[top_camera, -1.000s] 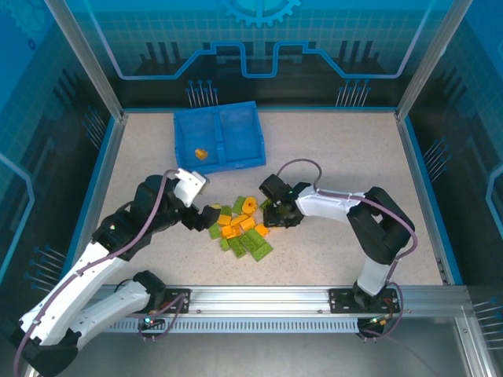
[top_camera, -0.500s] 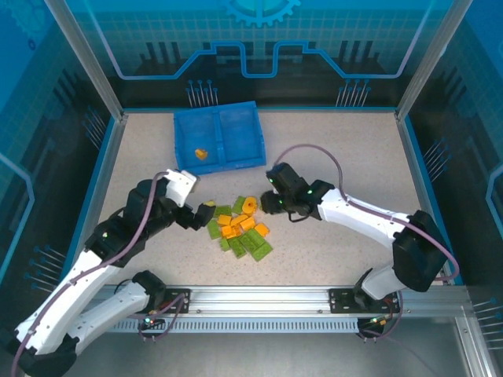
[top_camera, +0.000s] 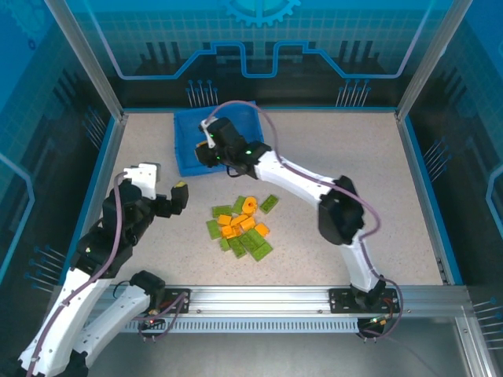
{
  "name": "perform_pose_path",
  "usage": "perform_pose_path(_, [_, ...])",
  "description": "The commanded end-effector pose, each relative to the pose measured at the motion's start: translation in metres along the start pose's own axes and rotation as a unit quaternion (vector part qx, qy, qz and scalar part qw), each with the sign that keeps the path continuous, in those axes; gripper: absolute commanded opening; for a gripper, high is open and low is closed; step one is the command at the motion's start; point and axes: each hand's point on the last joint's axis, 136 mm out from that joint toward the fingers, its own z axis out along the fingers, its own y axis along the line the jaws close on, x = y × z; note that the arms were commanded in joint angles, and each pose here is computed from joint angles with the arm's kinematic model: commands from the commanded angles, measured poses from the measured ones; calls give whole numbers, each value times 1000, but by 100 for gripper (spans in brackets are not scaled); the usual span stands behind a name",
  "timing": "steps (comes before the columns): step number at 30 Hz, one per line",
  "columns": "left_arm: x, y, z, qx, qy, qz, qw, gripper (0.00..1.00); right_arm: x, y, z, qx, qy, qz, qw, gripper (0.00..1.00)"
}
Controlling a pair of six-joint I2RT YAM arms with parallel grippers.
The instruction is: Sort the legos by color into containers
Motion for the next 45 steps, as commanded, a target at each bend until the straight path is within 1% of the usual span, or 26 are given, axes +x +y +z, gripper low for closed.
perform_pose_path(1, [0, 9, 0, -21, -3, -12, 1000, 99, 9, 3, 33, 28, 26, -57, 998, 30])
perform_pose_path(5, [1, 7, 0, -14, -3, -19, 1000, 99, 19, 2, 75, 38, 38, -67, 996, 30])
perform_pose_path(11, [4, 4, 4, -8, 4, -19, 1000, 99, 30, -2, 109, 19, 28, -47, 998, 36])
perform_pose_path(13, [4, 4, 4, -9, 4, -18, 1000, 99, 29, 2, 112, 3, 25, -38, 999, 39])
perform_pose_path(15, [5, 5, 6, -12, 7, -16, 1000, 99, 26, 6, 112, -10, 19, -34, 999, 48])
perform_pose_path(18, [7, 7, 8, -18, 12, -14, 1000, 99, 14, 14, 105, -26, 6, -31, 999, 51])
perform_pose_path(20, [8, 7, 9, -21, 15, -15, 1000, 99, 3, 18, 95, -32, -1, -29, 999, 52])
perform_pose_path(22, [9, 8, 11, -23, 18, -14, 999, 99, -10, 22, 77, -36, -2, -22, 999, 47])
perform_pose_path(27, [13, 8, 18, -29, 35, -23, 999, 99, -34, 26, 12, -51, 11, 8, 999, 46])
perform_pose_path(30, [16, 3, 25, -26, 60, -59, 996, 99, -36, 14, -40, -73, 11, 38, 997, 48])
perform_pose_path(32, [26, -5, 33, -18, 102, -102, 989, 99, -24, 2, -72, -94, 18, 48, 994, 51])
perform_pose_path(34, [42, -18, 43, -6, 156, -150, 976, 99, -6, -14, -106, -105, 30, 50, 993, 54])
perform_pose_path(35, [50, -23, 48, -6, 184, -172, 968, 99, 13, -26, -114, -95, 47, 56, 993, 54])
perform_pose_path(37, [74, -35, 64, -14, 255, -215, 942, 99, 36, -49, -142, -71, 60, 70, 993, 57])
perform_pose_path(39, [95, -52, 81, -9, 297, -247, 922, 99, 61, -68, -164, -47, 75, 87, 992, 61])
perform_pose_path(41, [117, -67, 99, -12, 328, -251, 911, 99, 82, -83, -182, -28, 87, 109, 990, 67])
perform_pose_path(45, [159, -83, 136, -42, 394, -221, 891, 99, 113, -97, -208, -6, 105, 141, 984, 75])
